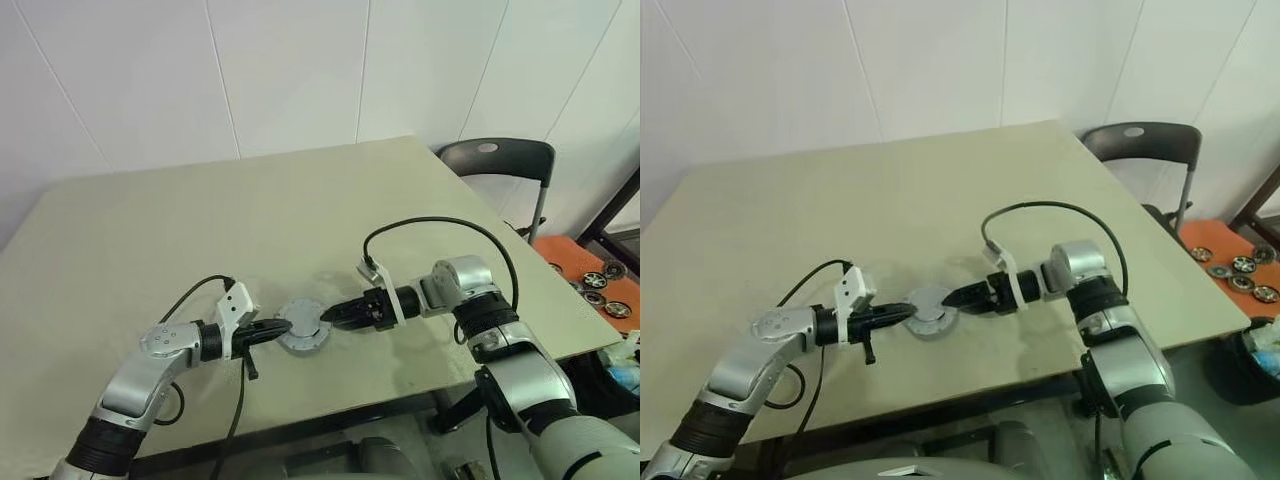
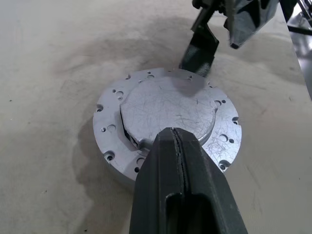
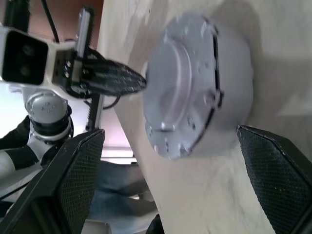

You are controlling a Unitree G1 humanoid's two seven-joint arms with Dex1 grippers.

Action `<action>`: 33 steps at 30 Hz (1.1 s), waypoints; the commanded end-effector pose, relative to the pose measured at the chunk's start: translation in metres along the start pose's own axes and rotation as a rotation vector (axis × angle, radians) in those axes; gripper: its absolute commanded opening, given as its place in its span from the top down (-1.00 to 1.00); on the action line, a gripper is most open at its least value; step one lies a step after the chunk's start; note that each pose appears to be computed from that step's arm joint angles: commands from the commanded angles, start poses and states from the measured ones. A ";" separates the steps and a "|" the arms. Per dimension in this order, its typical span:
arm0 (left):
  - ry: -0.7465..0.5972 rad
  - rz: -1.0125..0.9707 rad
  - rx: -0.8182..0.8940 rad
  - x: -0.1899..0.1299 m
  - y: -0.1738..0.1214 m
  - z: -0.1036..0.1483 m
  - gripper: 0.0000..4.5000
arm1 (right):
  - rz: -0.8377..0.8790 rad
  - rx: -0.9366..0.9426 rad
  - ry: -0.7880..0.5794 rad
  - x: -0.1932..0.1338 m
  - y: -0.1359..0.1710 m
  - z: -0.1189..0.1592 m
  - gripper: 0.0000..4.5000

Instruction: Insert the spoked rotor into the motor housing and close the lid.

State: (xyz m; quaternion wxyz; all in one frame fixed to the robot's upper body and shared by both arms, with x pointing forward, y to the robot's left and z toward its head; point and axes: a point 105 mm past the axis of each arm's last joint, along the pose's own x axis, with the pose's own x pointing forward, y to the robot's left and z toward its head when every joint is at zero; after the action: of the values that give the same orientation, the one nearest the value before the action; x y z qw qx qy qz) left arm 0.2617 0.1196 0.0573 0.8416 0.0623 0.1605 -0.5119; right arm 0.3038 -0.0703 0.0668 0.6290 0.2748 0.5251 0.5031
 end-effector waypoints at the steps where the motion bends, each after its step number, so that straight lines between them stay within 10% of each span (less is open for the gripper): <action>1: 0.071 -0.002 -0.056 0.005 -0.004 -0.022 1.00 | 0.045 -0.045 -0.016 0.007 0.019 0.016 -0.99; 33: 0.107 -0.009 -0.051 -0.016 -0.004 -0.024 1.00 | 0.103 -0.056 0.097 0.014 0.020 -0.002 -0.99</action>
State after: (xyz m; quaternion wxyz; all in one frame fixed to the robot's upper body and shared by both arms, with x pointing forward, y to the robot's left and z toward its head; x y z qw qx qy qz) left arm 0.2470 0.1354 0.0512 0.8323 0.0655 0.1925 -0.5157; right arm 0.2969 -0.0618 0.0707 0.5970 0.2641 0.5410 0.5302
